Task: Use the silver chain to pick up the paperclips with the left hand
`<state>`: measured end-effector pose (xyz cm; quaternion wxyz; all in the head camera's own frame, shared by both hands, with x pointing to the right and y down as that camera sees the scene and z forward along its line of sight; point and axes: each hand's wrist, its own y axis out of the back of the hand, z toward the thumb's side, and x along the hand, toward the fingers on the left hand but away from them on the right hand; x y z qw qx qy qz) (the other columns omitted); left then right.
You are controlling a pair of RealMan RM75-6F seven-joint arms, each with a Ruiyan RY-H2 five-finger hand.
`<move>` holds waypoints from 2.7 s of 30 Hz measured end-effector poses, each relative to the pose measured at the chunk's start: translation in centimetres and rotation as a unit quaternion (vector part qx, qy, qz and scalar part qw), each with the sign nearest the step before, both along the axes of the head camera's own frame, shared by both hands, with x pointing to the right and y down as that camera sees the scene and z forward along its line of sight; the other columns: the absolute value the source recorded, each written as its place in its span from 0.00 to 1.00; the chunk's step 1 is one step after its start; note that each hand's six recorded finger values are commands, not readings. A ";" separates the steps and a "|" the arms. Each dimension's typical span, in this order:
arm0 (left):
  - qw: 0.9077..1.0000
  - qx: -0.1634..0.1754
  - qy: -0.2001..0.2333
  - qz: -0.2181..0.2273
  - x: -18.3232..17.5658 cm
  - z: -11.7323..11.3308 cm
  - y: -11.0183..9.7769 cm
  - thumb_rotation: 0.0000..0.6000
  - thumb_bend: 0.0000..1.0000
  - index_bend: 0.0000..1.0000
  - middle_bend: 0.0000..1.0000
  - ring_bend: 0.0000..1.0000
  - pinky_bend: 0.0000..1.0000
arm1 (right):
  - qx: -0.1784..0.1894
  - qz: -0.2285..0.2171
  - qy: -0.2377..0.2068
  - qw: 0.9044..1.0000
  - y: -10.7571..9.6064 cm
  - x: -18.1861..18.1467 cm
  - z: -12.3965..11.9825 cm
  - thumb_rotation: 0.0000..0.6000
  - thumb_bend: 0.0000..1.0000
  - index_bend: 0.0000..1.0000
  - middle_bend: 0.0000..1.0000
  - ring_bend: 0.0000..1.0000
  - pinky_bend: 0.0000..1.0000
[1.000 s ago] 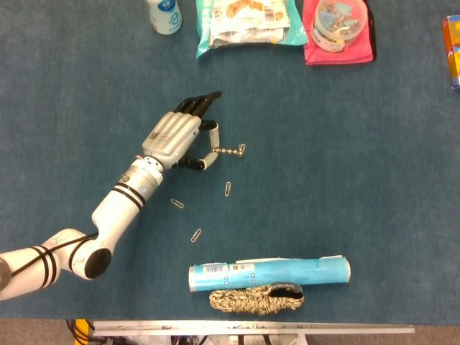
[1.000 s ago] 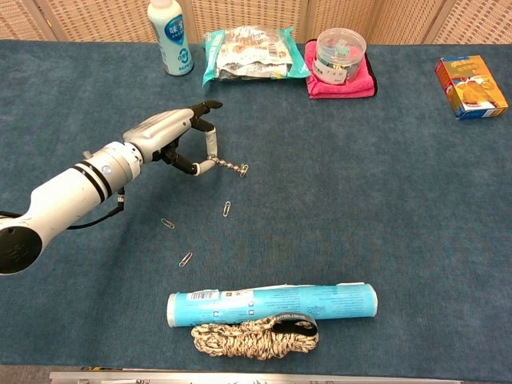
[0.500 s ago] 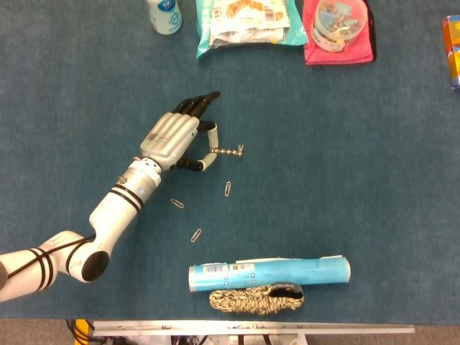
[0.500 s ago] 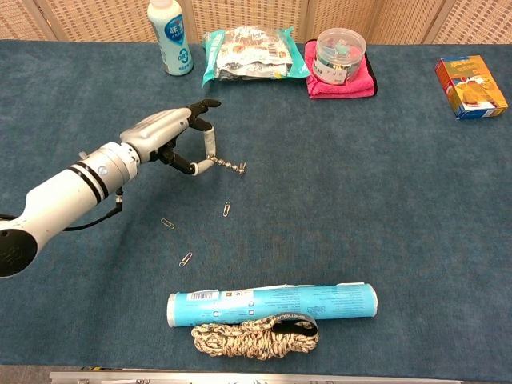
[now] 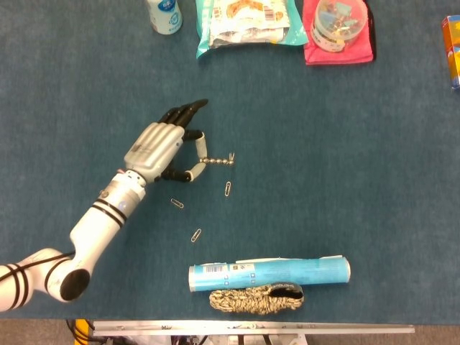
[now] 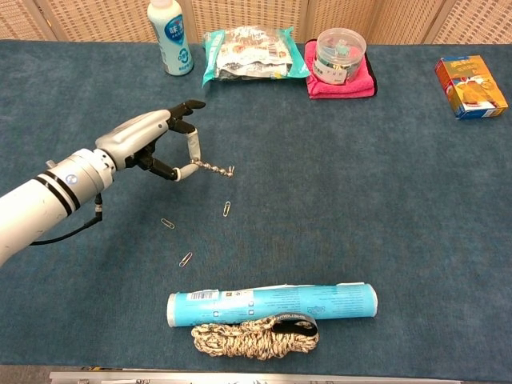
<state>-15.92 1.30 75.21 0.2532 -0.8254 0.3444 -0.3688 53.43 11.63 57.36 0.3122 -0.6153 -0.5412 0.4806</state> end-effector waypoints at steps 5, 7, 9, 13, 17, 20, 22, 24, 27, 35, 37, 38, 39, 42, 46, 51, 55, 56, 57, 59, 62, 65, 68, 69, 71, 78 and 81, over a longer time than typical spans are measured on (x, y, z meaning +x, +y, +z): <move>1.000 -0.008 0.008 -0.001 -0.3 -0.3 0.9 1.00 0.36 0.60 0.00 0.00 0.07 | -0.008 -0.008 -0.007 1.000 0.0 -0.4 0.1 1.00 0.00 0.00 0.06 0.03 0.22; 1.000 -0.011 0.009 -0.001 -0.4 -0.3 1.2 1.00 0.36 0.60 0.00 0.00 0.07 | -0.012 -0.012 -0.010 1.000 0.0 -0.6 0.2 1.00 0.00 0.00 0.06 0.03 0.22; 1.000 -0.014 0.009 0.000 -0.3 -0.2 1.4 1.00 0.36 0.60 0.00 0.00 0.07 | -0.015 -0.014 -0.011 1.000 0.0 -0.8 0.3 1.00 0.00 0.00 0.06 0.03 0.22; 1.000 -0.022 0.010 0.001 -0.2 0.2 1.9 1.00 0.36 0.60 0.00 0.00 0.07 | -0.021 -0.016 -0.013 1.000 0.1 -0.8 0.5 1.00 0.00 0.00 0.06 0.03 0.22; 0.999 -0.030 0.011 0.001 -0.1 0.6 2.4 1.00 0.36 0.61 0.00 0.00 0.07 | -0.024 -0.015 -0.014 1.000 0.1 -0.8 0.6 1.00 0.00 0.00 0.06 0.03 0.22; 0.999 -0.036 0.012 0.003 0.0 0.9 2.9 1.00 0.36 0.61 0.00 0.00 0.07 | -0.025 -0.014 -0.015 0.999 0.1 -0.8 0.7 1.00 0.00 0.00 0.06 0.03 0.22; 0.999 -0.039 0.011 0.002 0.1 1.2 3.2 1.00 0.36 0.61 0.00 0.00 0.07 | -0.026 -0.014 -0.016 0.999 0.1 -0.8 0.8 1.00 0.00 0.00 0.06 0.03 0.22; 0.999 -0.044 0.011 0.000 0.1 1.5 3.4 1.00 0.36 0.61 0.00 0.00 0.07 | -0.027 -0.014 -0.017 0.999 0.2 -0.8 0.9 1.00 0.00 0.00 0.06 0.03 0.22; 0.999 -0.048 0.010 -0.003 -0.1 1.9 3.6 1.00 0.36 0.61 0.00 0.00 0.07 | -0.028 -0.012 -0.017 0.999 0.2 -0.7 0.9 1.00 0.00 0.00 0.06 0.03 0.22; 0.998 -0.058 0.005 -0.015 -0.9 2.7 3.7 1.00 0.36 0.61 0.00 0.00 0.07 | -0.030 -0.009 -0.017 0.999 0.3 -0.6 1.1 1.00 0.00 0.00 0.06 0.03 0.22; 0.998 -0.060 0.005 -0.018 -1.0 2.7 3.8 1.00 0.36 0.61 0.00 0.00 0.07 | -0.030 -0.009 -0.018 0.999 0.2 -0.6 1.2 1.00 0.00 0.00 0.06 0.03 0.22; 0.998 -0.060 0.006 -0.018 -1.1 2.7 3.8 1.00 0.36 0.61 0.00 0.00 0.07 | -0.030 -0.009 -0.018 0.999 0.2 -0.6 1.2 1.00 0.00 0.00 0.06 0.03 0.22; 0.998 -0.060 0.006 -0.019 -1.1 2.7 3.8 1.00 0.36 0.61 0.00 0.00 0.07 | -0.030 -0.009 -0.018 0.999 0.2 -0.6 1.2 1.00 0.00 0.00 0.06 0.03 0.22; 0.998 -0.064 0.011 -0.022 -1.2 2.6 3.9 1.00 0.36 0.61 0.00 0.00 0.07 | -0.028 -0.009 -0.019 0.999 0.2 -0.7 1.1 1.00 0.00 0.00 0.06 0.03 0.22; 0.997 -0.071 0.024 -0.024 -1.4 1.9 3.8 1.00 0.36 0.62 0.00 0.00 0.07 | -0.025 -0.010 -0.020 0.999 0.2 -0.7 0.8 1.00 0.00 0.00 0.06 0.03 0.22; 0.998 -0.060 0.022 -0.030 -2.5 0.9 3.1 1.00 0.36 0.62 0.00 0.00 0.07 | -0.024 -0.010 -0.022 0.999 0.1 -0.7 0.8 1.00 0.00 0.00 0.06 0.03 0.22; 0.998 -0.052 0.016 -0.045 -3.9 0.6 2.6 1.00 0.36 0.62 0.00 0.00 0.07 | -0.025 -0.012 -0.024 0.999 -0.1 -0.9 0.9 1.00 0.00 0.00 0.06 0.03 0.22; 0.997 -0.050 0.014 -0.050 -4.3 0.5 2.5 1.00 0.36 0.62 0.00 0.00 0.07 | -0.025 -0.013 -0.024 0.999 -0.1 -0.9 1.0 1.00 0.00 0.00 0.06 0.03 0.22; 0.997 -0.047 0.011 -0.057 -4.9 0.4 2.2 1.00 0.36 0.62 0.00 0.00 0.07 | -0.025 -0.013 -0.024 0.999 -0.1 -0.9 1.0 1.00 0.00 0.00 0.06 0.03 0.22; 0.997 -0.044 0.008 -0.069 -5.8 0.4 1.8 1.00 0.36 0.62 0.00 0.00 0.07 | -0.026 -0.014 -0.025 0.999 -0.2 -1.0 1.0 1.00 0.00 0.00 0.06 0.03 0.22; 0.995 -0.041 0.000 -0.088 -7.3 0.5 1.1 1.00 0.36 0.62 0.00 0.00 0.07 | -0.026 -0.016 -0.025 0.999 -0.3 -1.1 1.0 1.00 0.00 0.00 0.06 0.03 0.22; 0.993 -0.039 -0.010 -0.110 -9.1 0.7 0.2 1.00 0.36 0.62 0.00 0.00 0.07 | -0.027 -0.016 -0.025 0.999 -0.4 -1.2 1.1 1.00 0.00 0.00 0.06 0.03 0.22; 0.990 -0.041 -0.018 -0.135 -11.0 1.1 -0.5 1.00 0.36 0.62 0.00 0.00 0.07 | -0.028 -0.016 -0.024 0.999 -0.4 -1.3 1.1 1.00 0.00 0.00 0.06 0.03 0.22; 0.988 -0.042 -0.022 -0.144 -11.7 1.2 -0.7 1.00 0.36 0.62 0.00 0.00 0.07 | -0.029 -0.016 -0.024 0.999 -0.5 -1.3 1.2 1.00 0.00 0.00 0.06 0.03 0.22; 0.986 -0.044 -0.027 -0.156 -12.7 1.5 -0.9 1.00 0.36 0.62 0.00 0.00 0.07 | -0.030 -0.017 -0.024 0.999 -0.5 -1.3 1.2 1.00 0.00 0.00 0.06 0.03 0.22; 0.981 -0.055 -0.051 -0.181 -15.4 2.9 -0.6 1.00 0.36 0.56 0.00 0.00 0.07 | -0.032 -0.019 -0.023 0.999 -0.8 -1.5 1.3 1.00 0.00 0.00 0.06 0.03 0.22; 0.980 -0.056 -0.060 -0.182 -16.0 3.3 -0.1 1.00 0.36 0.48 0.00 0.00 0.07 | -0.033 -0.020 -0.023 0.999 -0.9 -1.6 1.4 1.00 0.00 0.00 0.06 0.03 0.22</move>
